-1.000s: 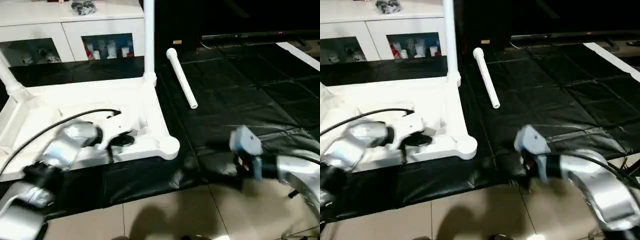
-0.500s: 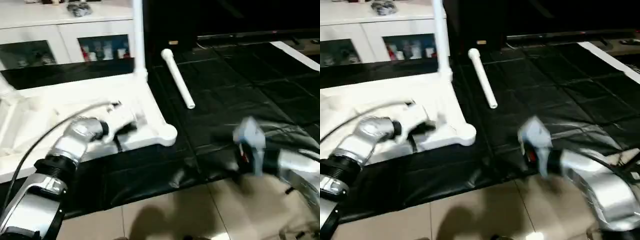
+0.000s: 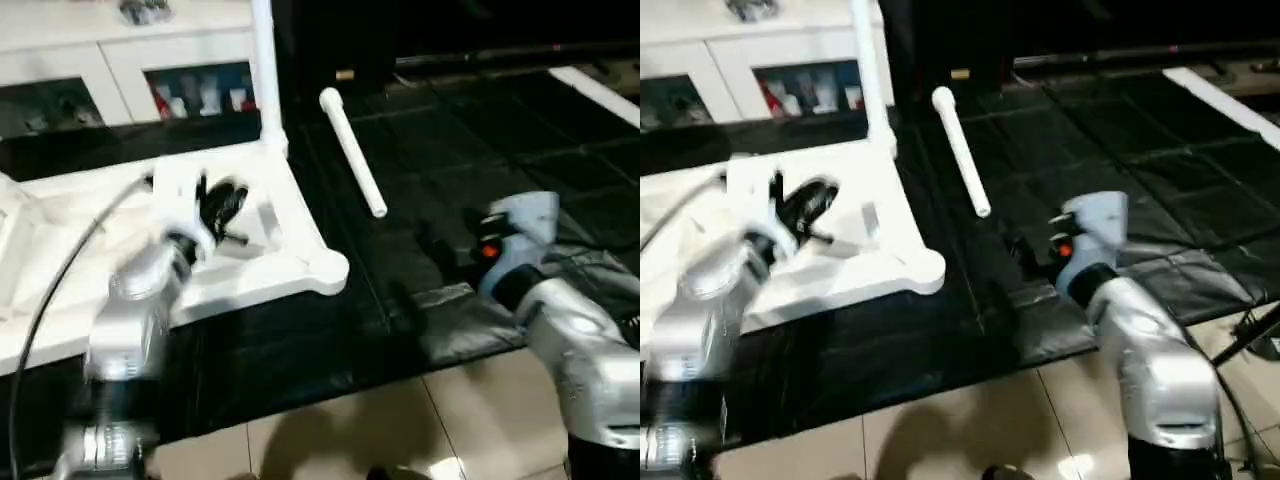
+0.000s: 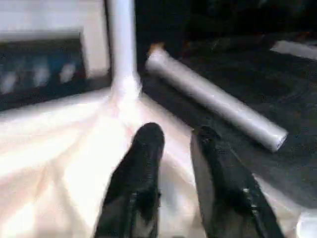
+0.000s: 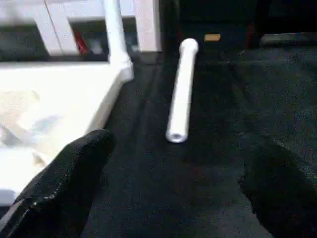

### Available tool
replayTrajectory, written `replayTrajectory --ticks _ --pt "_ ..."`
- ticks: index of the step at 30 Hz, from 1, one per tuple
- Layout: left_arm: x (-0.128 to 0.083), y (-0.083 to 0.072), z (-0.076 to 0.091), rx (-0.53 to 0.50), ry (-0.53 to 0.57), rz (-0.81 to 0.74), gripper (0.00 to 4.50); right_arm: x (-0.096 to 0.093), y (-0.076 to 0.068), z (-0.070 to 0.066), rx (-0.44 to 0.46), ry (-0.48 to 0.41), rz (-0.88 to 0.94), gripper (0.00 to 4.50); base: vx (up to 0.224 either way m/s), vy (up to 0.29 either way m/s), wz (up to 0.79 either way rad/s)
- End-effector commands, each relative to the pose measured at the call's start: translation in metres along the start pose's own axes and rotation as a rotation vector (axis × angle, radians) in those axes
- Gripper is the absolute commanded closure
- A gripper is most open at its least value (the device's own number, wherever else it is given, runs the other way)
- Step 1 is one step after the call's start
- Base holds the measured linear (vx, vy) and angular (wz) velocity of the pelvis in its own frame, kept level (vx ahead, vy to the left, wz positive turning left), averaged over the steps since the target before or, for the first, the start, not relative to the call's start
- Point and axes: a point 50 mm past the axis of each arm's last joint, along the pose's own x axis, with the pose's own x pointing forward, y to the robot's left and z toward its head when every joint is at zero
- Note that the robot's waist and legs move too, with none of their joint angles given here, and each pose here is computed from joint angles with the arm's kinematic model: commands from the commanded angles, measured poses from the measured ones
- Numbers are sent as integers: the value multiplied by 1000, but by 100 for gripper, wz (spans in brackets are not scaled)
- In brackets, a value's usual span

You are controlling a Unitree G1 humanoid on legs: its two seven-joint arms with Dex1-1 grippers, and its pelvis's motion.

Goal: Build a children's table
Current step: Rotate table base, then move to table

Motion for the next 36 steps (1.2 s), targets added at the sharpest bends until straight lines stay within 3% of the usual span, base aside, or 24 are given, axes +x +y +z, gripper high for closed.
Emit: replayTrajectory --ticks 1,4,7,11,15,18,20,21,24,26,36 --pt "-7 0 4 5 -4 44 300 0 5 1 32 -39 4 0 0 0 0" --pt "-14 -2 2 23 -29 77 273 0 5 -4 81 -22 -22 0 0 0 0" --pt "-20 -5 -6 28 -9 102 245 2 5 -11 7 3 -63 0 0 0 0" --pt "-23 -9 -8 33 -4 120 215 2 2 -17 46 11 -141 0 0 0 0" --pt "-25 -9 -12 28 17 160 181 1 12 -22 -64 20 -121 0 0 0 0" --pt "-25 -10 -12 29 20 164 160 2 14 -25 -84 27 -116 0 0 0 0" --pt "-26 -11 -13 34 20 168 148 3 15 -25 -33 -9 -137 0 7 -51 48" --pt "-27 -11 -14 34 21 174 136 4 14 -23 -53 -36 -147 0 11 -66 55" --pt "-29 -11 -14 26 16 183 122 3 10 -25 -94 -3 -189 0 66 -142 60" --pt "-30 -11 -15 35 30 193 99 4 10 -31 -67 71 -174 0 64 -250 35" --pt "-30 -8 -8 50 -4 195 15 5 22 -35 -23 59 -102 0 3 -159 4"
